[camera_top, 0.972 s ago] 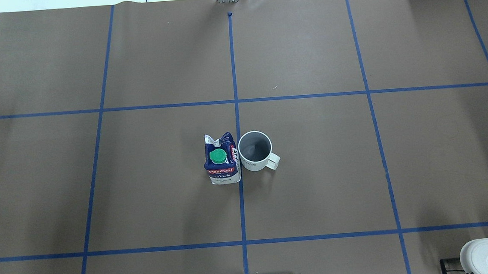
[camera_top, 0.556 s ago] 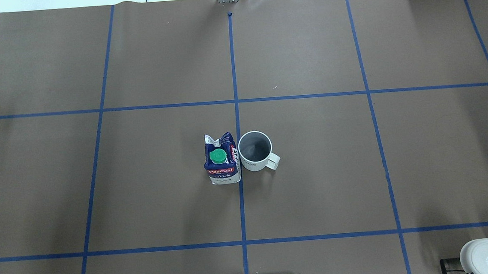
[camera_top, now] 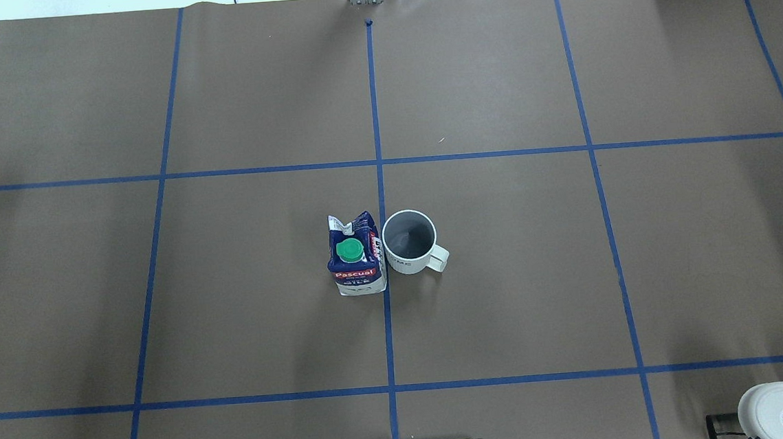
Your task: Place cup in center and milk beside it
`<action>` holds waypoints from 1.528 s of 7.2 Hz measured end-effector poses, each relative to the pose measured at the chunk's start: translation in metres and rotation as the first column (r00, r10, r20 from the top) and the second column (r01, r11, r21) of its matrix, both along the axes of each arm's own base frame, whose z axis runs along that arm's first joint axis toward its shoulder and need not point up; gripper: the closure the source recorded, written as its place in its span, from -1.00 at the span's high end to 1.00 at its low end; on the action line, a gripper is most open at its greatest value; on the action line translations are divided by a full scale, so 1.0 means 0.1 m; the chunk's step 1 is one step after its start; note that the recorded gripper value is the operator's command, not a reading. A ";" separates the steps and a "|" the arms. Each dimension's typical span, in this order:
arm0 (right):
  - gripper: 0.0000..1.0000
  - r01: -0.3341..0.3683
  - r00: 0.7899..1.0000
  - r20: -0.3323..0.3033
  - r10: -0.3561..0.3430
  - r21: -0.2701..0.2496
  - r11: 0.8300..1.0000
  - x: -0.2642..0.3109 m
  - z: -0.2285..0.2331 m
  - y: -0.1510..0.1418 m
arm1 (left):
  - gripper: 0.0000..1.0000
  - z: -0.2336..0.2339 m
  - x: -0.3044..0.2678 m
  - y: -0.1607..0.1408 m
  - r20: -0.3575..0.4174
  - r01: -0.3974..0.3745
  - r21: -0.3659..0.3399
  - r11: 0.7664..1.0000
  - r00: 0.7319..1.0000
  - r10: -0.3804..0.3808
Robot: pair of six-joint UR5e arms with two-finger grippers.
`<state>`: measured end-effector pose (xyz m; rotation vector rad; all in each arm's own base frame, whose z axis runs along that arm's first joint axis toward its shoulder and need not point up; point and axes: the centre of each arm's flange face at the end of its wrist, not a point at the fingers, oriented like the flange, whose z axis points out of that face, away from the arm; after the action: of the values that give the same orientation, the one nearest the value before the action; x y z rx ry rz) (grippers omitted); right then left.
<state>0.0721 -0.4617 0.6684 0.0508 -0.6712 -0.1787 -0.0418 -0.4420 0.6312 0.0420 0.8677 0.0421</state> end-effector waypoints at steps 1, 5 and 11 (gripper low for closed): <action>1.00 -0.001 1.000 0.000 0.001 -0.002 1.000 0.00 0.01 0.00 | 0.98 0.01 0.00 0.01 0.000 0.000 -0.004 1.000 1.000 0.000; 1.00 -0.007 1.000 -0.001 0.007 -0.007 1.000 0.02 0.02 0.02 | 0.99 0.09 0.01 0.08 0.001 -0.002 -0.023 1.000 1.000 0.002; 1.00 -0.011 1.000 0.000 0.011 -0.009 1.000 0.03 0.03 0.04 | 0.99 0.13 0.01 0.09 0.003 -0.002 -0.034 0.999 1.000 0.002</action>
<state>0.0753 -0.4576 0.6712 0.0457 -0.6713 -0.1653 -0.0412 -0.4327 0.6443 0.0092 0.8655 0.0296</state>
